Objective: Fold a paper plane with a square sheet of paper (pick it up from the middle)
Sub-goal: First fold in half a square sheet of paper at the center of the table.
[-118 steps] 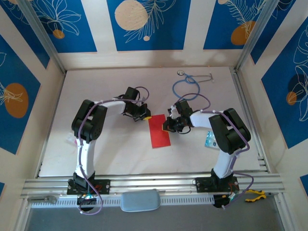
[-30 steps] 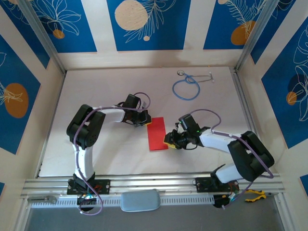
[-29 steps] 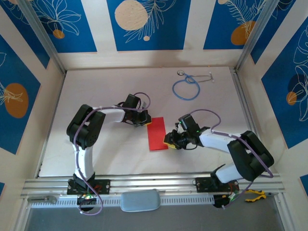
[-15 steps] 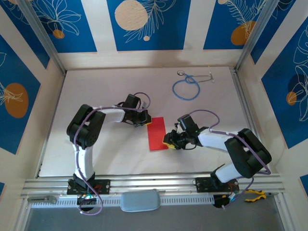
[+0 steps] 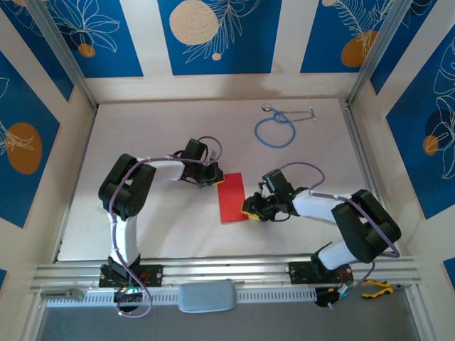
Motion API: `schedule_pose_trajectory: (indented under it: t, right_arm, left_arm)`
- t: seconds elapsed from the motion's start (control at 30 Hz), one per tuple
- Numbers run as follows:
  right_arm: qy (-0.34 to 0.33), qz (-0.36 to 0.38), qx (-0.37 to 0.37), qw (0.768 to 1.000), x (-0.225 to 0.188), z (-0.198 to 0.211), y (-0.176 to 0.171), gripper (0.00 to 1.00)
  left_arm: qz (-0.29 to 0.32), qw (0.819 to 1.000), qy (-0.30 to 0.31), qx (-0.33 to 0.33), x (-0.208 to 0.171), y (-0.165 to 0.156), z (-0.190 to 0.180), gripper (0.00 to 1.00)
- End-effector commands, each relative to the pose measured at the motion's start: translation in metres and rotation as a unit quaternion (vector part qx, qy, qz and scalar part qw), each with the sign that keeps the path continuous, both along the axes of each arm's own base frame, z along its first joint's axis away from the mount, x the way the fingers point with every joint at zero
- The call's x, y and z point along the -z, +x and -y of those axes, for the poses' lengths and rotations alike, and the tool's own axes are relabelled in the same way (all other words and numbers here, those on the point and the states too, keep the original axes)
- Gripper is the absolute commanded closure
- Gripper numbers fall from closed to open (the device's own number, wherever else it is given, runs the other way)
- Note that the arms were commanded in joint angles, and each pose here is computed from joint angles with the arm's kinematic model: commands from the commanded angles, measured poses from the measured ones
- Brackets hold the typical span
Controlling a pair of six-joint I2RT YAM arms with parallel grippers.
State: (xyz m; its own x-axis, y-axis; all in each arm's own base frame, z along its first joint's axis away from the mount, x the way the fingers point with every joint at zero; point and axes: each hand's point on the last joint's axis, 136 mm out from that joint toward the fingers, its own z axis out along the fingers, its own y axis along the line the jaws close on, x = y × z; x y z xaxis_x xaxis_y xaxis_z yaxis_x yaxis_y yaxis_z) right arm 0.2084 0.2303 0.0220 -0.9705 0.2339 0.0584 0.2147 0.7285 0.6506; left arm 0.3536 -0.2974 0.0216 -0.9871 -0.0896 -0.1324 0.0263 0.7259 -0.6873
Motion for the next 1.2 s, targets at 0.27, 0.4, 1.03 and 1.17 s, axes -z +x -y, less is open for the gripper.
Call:
schedule_pose_trajectory:
  t: [0.27,0.4,1.03,1.17]
  right_arm:
    - [0.035,0.012,-0.028,0.999,-0.009,-0.015,0.001,0.67]
    - [0.042,0.020,-0.030,0.998,-0.012,-0.017,0.004,0.67]
    - [0.100,0.030,-0.017,0.994,-0.018,-0.020,0.038,0.65]
    - [0.115,0.031,-0.017,0.993,-0.018,-0.022,0.044,0.66]
  left_arm:
    - [-0.037,0.999,0.024,-0.001,0.028,-0.010,-0.010,0.92]
    - [-0.029,0.999,0.016,0.022,0.023,-0.009,-0.004,0.92]
    - [0.007,0.996,0.018,0.089,0.013,0.005,0.009,0.91]
    - [0.010,0.996,0.013,0.092,0.009,0.008,0.012,0.90]
